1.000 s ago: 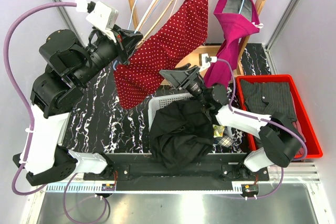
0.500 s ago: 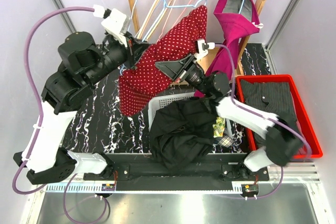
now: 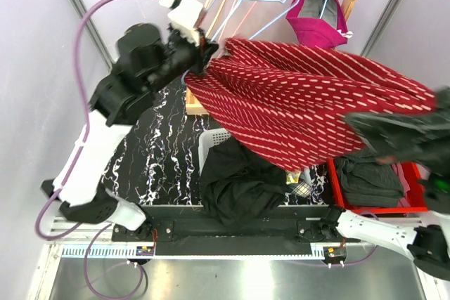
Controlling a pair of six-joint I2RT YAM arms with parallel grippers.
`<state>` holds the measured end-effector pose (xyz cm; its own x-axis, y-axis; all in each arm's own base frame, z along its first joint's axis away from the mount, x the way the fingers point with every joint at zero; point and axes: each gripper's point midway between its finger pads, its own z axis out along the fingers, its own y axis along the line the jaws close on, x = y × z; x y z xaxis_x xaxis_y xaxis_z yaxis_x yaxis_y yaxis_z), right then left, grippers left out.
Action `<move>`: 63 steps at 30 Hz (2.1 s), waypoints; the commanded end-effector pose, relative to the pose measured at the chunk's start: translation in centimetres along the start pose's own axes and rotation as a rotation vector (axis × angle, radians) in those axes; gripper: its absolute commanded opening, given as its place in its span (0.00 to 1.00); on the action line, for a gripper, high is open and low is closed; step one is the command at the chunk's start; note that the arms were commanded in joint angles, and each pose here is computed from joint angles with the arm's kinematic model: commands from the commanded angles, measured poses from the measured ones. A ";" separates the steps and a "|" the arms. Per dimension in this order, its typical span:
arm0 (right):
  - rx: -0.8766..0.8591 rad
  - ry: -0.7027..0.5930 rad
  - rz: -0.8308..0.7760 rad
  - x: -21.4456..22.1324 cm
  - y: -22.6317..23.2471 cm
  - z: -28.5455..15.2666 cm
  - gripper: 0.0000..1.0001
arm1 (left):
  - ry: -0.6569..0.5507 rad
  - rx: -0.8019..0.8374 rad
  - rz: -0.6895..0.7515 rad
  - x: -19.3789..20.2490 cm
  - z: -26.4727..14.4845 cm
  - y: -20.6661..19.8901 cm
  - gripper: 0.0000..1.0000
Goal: Remove the skirt from the hanger
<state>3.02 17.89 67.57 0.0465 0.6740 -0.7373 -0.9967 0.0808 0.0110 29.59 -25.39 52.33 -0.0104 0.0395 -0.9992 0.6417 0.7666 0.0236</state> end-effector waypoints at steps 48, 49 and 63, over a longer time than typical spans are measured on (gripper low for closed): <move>0.451 0.275 -0.130 9.4 -13.5 3.1 0.00 | 0.041 -0.248 0.030 5.8 16.7 8.3 0.00; 0.461 0.270 -0.126 9.3 -13.3 2.3 0.00 | 0.053 -0.251 0.027 6.2 16.7 8.3 0.00; 0.663 0.521 0.074 23.3 -15.8 -7.2 0.00 | 0.127 -0.266 0.002 8.1 15.2 8.3 0.03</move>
<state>19.45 27.45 46.06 -0.1901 0.2272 -0.9551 -0.7670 0.5730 0.2889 47.78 -30.50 40.89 -0.1423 0.1583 -0.9771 0.4602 0.8845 0.0763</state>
